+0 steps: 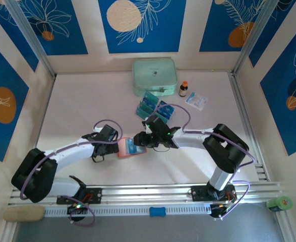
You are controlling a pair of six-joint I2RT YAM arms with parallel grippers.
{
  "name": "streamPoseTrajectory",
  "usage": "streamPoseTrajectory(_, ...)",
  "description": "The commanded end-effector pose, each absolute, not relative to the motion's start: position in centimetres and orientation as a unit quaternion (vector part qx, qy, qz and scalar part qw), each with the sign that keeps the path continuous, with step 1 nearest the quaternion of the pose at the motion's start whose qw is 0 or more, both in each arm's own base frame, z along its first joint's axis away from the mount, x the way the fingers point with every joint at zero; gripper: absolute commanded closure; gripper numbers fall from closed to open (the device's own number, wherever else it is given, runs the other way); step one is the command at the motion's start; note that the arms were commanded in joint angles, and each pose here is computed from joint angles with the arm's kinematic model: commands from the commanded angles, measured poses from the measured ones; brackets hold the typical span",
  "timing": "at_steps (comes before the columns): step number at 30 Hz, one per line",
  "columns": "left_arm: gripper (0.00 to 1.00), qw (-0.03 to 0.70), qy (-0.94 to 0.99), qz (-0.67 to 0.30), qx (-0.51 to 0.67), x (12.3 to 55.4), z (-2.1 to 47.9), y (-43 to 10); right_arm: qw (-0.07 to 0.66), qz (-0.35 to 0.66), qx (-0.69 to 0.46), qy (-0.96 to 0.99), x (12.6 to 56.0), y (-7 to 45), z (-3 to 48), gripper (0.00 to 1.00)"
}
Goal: Put the credit cards into the card holder
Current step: Insert the credit card into the card slot.
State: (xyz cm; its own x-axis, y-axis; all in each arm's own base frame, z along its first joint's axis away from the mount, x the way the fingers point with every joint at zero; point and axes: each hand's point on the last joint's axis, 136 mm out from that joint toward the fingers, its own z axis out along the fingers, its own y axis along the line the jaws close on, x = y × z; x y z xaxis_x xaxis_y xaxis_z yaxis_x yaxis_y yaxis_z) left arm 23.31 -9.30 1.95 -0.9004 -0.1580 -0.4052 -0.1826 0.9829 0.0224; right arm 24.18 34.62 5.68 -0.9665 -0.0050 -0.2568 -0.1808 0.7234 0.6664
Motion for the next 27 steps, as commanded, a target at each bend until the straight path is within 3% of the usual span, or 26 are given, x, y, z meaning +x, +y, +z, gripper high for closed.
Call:
streamPoseTrajectory(1,0.0,0.207,0.975,0.025,-0.076,24.0,2.0,-9.7,0.122,0.357,-0.062,0.924,24.3,34.4,6.0,0.62)
streamPoseTrajectory(8,0.0,0.203,0.977,0.031,-0.06,24.8,1.5,-10.2,0.114,0.345,-0.074,0.928,24.5,35.2,5.2,0.74)
streamPoseTrajectory(27,0.0,0.201,0.978,0.026,-0.051,25.5,1.1,-10.8,0.075,0.33,-0.101,0.936,24.0,37.9,2.7,0.85)
